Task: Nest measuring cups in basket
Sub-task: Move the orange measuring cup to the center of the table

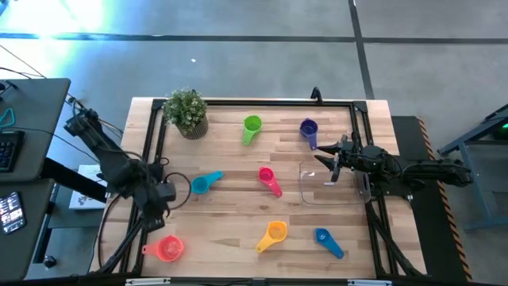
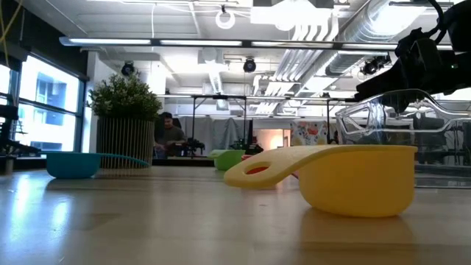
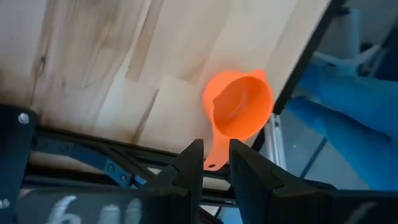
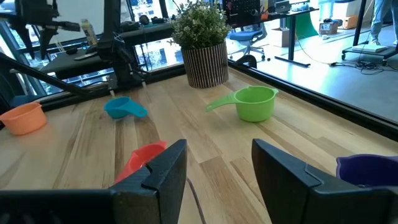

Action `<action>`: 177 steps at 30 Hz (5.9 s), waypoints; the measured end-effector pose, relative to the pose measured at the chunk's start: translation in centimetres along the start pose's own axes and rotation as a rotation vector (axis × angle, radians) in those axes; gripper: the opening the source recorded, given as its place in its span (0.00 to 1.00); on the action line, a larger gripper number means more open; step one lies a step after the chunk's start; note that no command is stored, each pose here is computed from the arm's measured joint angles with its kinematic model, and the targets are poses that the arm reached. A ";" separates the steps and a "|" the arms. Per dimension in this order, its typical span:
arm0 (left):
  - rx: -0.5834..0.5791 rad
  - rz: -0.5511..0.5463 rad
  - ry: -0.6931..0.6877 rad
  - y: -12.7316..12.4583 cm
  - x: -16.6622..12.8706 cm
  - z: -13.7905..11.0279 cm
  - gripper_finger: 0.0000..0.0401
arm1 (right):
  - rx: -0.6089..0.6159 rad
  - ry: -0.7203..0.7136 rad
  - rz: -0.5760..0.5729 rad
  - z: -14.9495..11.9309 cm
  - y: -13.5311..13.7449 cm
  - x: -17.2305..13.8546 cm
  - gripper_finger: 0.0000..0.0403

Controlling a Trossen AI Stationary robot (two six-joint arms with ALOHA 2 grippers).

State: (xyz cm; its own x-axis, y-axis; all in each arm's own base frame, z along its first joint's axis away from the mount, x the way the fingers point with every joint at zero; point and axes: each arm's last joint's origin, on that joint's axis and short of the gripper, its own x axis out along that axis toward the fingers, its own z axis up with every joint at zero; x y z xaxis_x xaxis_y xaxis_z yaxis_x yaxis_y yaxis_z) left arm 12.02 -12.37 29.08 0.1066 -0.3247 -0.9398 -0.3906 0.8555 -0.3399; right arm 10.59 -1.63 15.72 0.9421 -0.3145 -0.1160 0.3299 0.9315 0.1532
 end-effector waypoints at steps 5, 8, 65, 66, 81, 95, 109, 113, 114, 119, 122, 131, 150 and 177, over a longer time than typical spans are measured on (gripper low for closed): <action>-0.062 0.065 0.025 -1.2 1.6 -0.6 0.17 | 0.000 0.000 0.000 0.0 0.0 0.0 0.43; -0.088 0.083 0.035 -2.0 2.6 -1.1 0.17 | 0.000 0.000 0.000 0.0 0.0 0.0 0.43; -0.087 0.362 -0.095 -6.4 14.7 -4.0 0.27 | 0.000 0.000 0.000 0.0 0.0 0.0 0.43; -0.086 0.364 -0.094 -6.4 14.7 -4.0 0.24 | 0.000 0.000 0.000 0.0 0.0 0.0 0.43; -0.026 0.328 -0.085 -6.3 14.9 -4.0 0.02 | 0.000 -0.001 0.000 0.0 0.0 0.0 0.43; 0.016 0.228 -0.114 -6.0 11.7 -1.1 0.01 | 0.000 0.000 0.000 0.0 0.0 0.0 0.43; 0.065 0.137 -0.191 -4.2 7.8 4.1 0.01 | 0.000 -0.001 0.000 0.0 0.0 0.0 0.43; 0.077 0.126 -0.215 -3.6 7.0 5.4 0.01 | 0.000 0.000 0.000 0.0 0.0 0.0 0.43; 0.082 0.124 -0.221 -3.4 6.8 5.7 0.01 | 0.000 0.000 0.000 0.0 0.0 0.0 0.43; 0.116 0.107 -0.250 -2.6 6.0 7.4 0.01 | 0.000 0.000 0.000 0.0 0.0 0.0 0.43; 0.142 0.097 -0.258 -2.2 5.7 8.5 0.01 | 0.000 0.000 0.000 0.0 0.0 0.0 0.43; 0.159 0.092 -0.301 -0.6 5.0 11.2 0.01 | 0.000 0.000 0.000 0.0 0.0 0.0 0.43; 0.064 0.119 -0.294 -0.1 8.8 15.3 0.02 | 0.000 0.000 0.000 0.0 0.0 0.0 0.43; 0.001 0.155 -0.288 -0.2 12.0 16.8 0.09 | 0.000 -0.001 0.000 0.0 0.0 0.0 0.43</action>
State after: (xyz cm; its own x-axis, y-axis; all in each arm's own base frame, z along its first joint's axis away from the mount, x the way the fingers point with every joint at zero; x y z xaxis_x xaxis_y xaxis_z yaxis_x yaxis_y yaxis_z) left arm 28.73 -9.63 17.26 0.3007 -0.0632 -0.9516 -0.4213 0.8864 -0.1920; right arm 10.59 -1.63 15.73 0.9423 -0.3144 -0.1154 0.3296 0.9316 0.1534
